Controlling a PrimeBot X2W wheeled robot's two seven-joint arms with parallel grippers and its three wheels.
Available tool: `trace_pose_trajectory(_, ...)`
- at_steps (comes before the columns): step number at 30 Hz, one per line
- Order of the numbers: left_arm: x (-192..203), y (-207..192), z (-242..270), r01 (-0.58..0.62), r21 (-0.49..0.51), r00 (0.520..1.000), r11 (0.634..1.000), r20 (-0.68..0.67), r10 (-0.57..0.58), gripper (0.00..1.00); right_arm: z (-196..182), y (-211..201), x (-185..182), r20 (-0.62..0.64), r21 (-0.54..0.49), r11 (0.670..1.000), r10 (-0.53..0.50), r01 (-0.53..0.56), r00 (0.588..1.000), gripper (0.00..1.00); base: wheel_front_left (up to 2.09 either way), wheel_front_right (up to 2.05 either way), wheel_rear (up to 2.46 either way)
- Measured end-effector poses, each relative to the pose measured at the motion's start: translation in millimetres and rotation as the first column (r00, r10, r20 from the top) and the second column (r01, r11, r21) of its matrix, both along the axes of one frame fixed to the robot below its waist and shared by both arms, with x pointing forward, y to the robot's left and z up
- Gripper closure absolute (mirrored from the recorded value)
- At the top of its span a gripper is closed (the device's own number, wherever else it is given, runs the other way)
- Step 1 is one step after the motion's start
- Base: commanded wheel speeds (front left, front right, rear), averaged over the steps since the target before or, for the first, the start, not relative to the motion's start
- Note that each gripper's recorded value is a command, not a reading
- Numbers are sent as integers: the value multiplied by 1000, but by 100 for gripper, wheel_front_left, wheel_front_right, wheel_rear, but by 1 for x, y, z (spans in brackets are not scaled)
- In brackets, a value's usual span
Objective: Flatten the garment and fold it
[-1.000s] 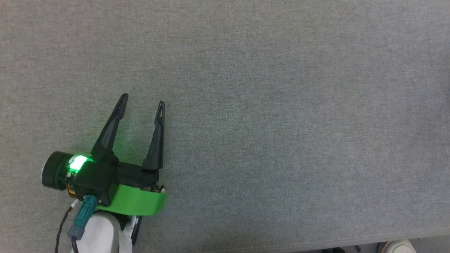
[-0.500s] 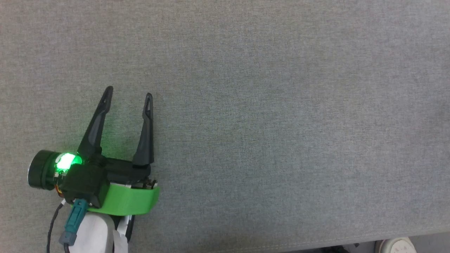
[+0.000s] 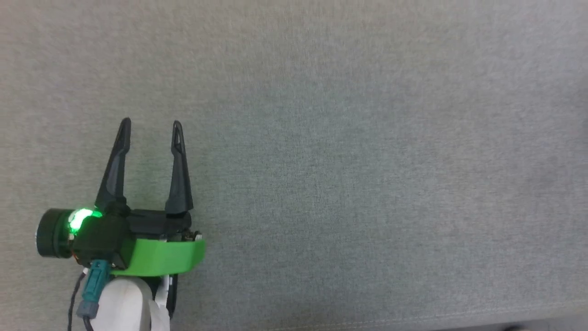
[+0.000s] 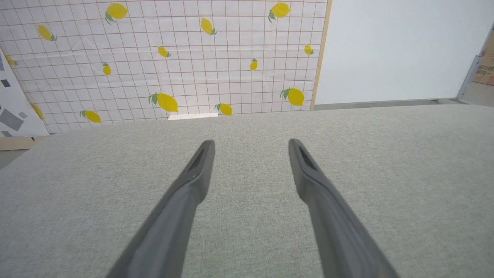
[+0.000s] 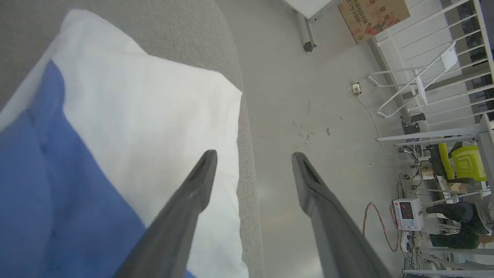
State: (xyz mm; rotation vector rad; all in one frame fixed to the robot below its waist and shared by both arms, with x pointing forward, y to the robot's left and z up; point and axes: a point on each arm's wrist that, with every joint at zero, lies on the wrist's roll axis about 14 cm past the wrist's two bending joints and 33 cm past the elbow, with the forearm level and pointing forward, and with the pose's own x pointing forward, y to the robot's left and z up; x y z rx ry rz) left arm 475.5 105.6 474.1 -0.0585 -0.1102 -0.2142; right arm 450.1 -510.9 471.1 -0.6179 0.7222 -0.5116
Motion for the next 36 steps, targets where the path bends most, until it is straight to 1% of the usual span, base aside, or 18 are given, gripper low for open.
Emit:
trace_pose_trajectory(4,-10,3,20,-15,-15,999,1000,33,15,0,14,23,9,118,45,997,60,-65,991,0,0,0,0)
trace_pose_trajectory(6,-16,5,29,-23,-15,999,1000,46,24,0,21,37,13,181,71,992,89,-103,980,0,0,0,0)
trace_pose_trajectory(9,-28,11,39,-40,-10,997,999,60,41,0,36,60,20,287,109,981,126,-163,950,0,0,0,0)
trace_pose_trajectory(13,-42,18,57,-61,-4,994,998,93,61,0,49,94,20,408,181,957,138,-228,903,0,0,0,0)
trace_pose_trajectory(14,-50,20,64,-67,-2,992,998,106,67,0,52,115,16,456,214,940,145,-267,878,0,0,0,0)
trace_pose_trajectory(15,-53,21,67,-69,-1,991,998,112,69,0,54,123,14,479,224,933,147,-282,865,0,0,0,0)
trace_pose_trajectory(20,-72,27,83,-82,-5,986,997,143,82,0,75,162,-8,617,246,896,149,-369,773,0,0,0,0)
trace_pose_trajectory(22,-79,28,88,-88,-5,984,996,152,87,0,83,174,-18,652,237,886,158,-397,741,0,0,0,0)
trace_pose_trajectory(27,-98,33,94,-108,-15,981,994,162,109,0,106,208,-41,743,211,858,171,-469,647,0,0,0,0)
trace_pose_trajectory(30,-108,36,92,-114,-19,982,993,150,115,0,111,225,-53,771,192,845,186,-500,610,0,0,0,0)
trace_pose_trajectory(36,-123,43,87,-132,-25,982,991,132,135,0,96,252,-75,776,204,820,198,-535,598,0,0,0,0)
